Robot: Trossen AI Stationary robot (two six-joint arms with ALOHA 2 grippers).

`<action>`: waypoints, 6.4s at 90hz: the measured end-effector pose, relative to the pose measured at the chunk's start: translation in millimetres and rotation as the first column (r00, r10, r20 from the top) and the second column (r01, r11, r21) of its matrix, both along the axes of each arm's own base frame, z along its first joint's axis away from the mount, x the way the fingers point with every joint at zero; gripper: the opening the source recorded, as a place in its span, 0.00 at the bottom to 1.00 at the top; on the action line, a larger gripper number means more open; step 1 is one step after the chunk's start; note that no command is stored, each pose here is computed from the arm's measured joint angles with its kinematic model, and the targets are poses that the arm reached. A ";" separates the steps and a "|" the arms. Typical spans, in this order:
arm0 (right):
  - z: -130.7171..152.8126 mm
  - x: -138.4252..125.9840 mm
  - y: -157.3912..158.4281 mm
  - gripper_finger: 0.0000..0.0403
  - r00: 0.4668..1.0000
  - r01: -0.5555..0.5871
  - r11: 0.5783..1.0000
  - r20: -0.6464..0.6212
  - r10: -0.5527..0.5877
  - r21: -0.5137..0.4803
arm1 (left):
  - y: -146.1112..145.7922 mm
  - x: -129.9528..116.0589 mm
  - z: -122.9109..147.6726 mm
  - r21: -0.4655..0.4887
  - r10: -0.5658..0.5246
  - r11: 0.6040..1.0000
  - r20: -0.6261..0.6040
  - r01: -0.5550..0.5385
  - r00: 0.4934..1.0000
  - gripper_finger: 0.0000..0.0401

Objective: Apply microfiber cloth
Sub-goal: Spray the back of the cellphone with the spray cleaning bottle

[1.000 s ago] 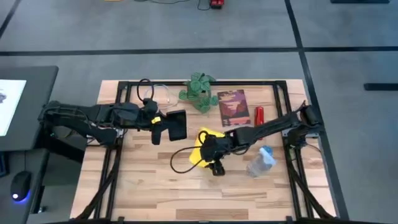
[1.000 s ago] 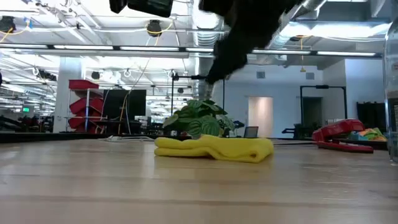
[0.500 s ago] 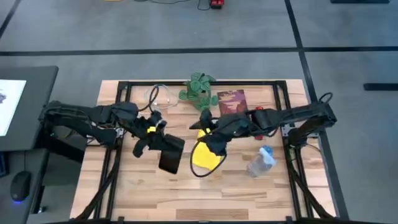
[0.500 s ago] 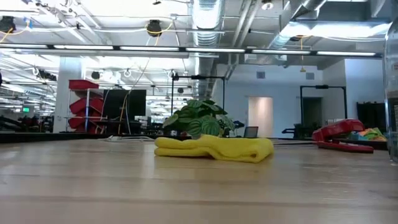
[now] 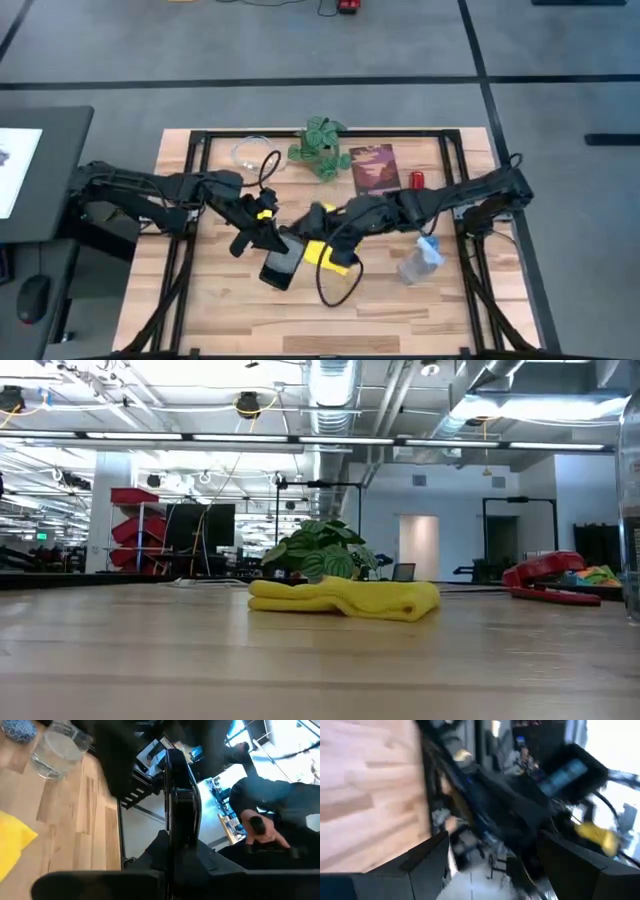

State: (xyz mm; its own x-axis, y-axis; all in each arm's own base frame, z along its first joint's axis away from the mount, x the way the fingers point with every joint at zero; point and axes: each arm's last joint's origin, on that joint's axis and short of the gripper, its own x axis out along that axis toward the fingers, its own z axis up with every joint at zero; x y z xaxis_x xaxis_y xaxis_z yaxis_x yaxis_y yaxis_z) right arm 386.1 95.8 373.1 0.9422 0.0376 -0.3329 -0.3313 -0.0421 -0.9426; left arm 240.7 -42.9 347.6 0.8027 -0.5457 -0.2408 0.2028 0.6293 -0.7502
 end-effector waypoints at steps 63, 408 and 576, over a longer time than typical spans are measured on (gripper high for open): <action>-9.6 7.6 17.1 0.09 0.999 -0.048 0.996 0.018 0.050 -0.078 | 0.3 -1.1 -3.7 -0.022 -0.007 1.000 -0.057 0.006 0.998 0.07; -26.1 -244.7 40.3 0.69 -0.063 0.938 -0.347 -0.970 -0.235 0.023 | 33.8 77.3 -70.6 0.650 0.303 0.736 -0.071 -0.186 0.950 0.01; -45.5 -194.2 41.4 0.71 0.465 0.863 -0.021 -0.809 -0.361 0.505 | 8.5 121.1 -78.7 0.447 0.286 0.845 0.090 -0.295 0.954 0.01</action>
